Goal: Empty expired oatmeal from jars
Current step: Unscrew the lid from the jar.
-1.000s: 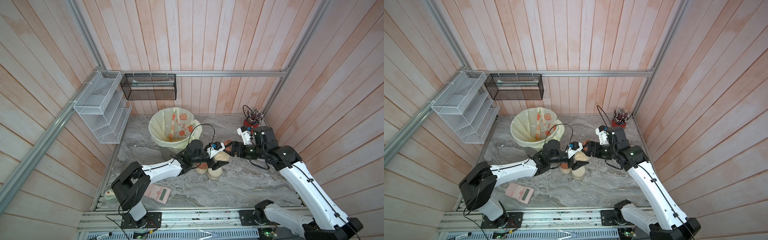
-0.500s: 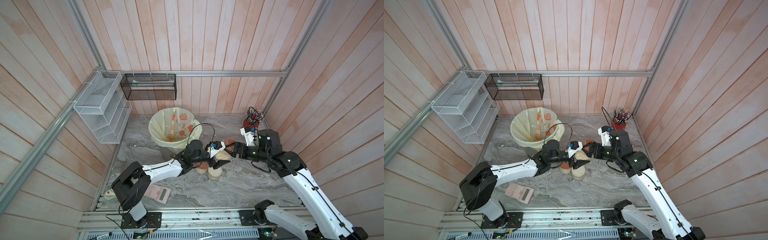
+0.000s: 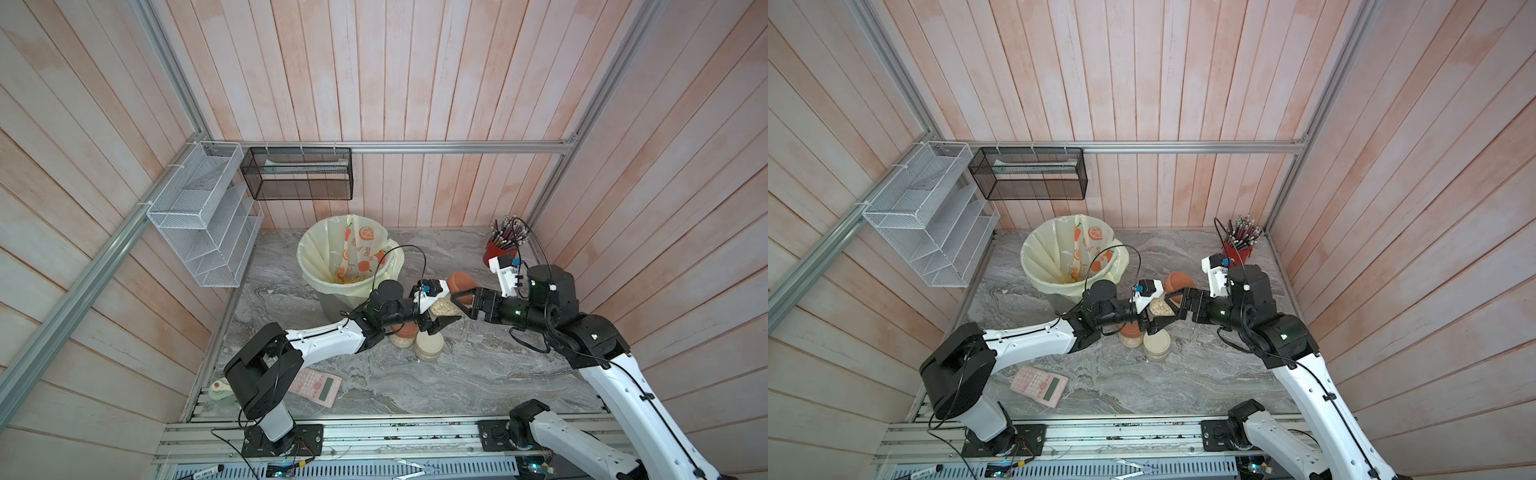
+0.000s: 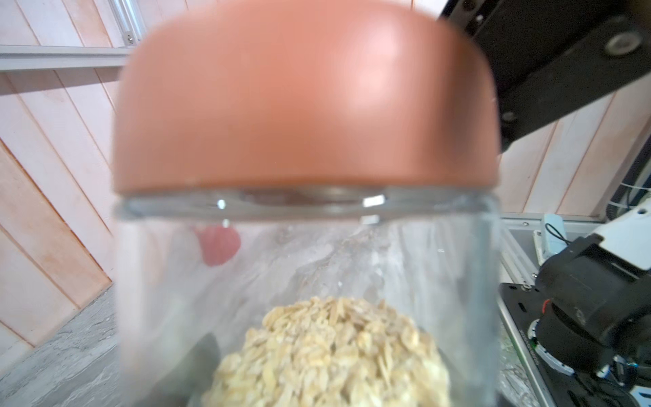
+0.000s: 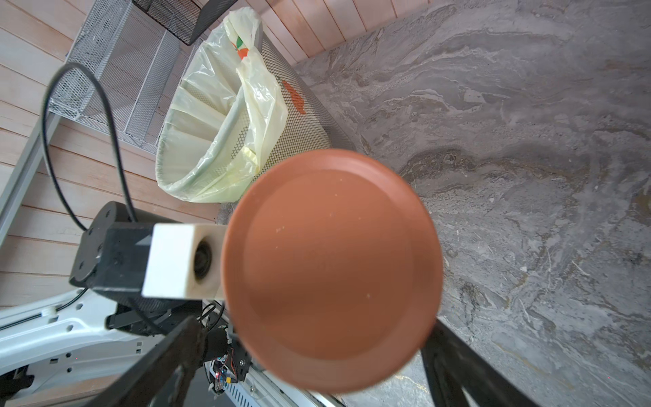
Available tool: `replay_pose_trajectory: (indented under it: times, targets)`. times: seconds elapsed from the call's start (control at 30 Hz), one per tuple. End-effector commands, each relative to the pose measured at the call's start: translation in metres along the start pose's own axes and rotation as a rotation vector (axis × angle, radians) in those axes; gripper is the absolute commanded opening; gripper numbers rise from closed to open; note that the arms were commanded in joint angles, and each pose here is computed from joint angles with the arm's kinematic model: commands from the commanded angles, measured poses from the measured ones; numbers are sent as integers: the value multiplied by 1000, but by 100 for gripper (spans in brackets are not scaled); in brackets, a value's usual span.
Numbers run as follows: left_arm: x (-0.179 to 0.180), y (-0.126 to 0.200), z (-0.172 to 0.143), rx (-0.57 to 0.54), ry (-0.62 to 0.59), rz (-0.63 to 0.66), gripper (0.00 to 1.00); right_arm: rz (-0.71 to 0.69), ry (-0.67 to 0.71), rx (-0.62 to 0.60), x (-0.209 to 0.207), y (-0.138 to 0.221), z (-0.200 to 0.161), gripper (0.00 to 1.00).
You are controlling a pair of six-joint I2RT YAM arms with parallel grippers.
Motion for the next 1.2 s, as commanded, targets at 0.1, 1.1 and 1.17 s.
replay_pose_trajectory:
  times: [0.1,1.1,1.17]
  targets:
    - [13,12,33,-95,-120,120,24,7,-73,-93,9,28,4,98]
    - [21,37,46,-1,-404,347,22,-109,-240,114,26,-10,42,98]
    - [21,37,46,1,-407,347,22,-107,-233,121,27,-13,42,98]
Point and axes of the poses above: each gripper's point midway between its finger pads, its own y axis back along the fingers, its own x axis along the line the jaws close on, z = x × y, the point moved 5 cm from there along y, back along the fingers, and after that the axes turned 9 degrees about -y, right-handed, at the moved point
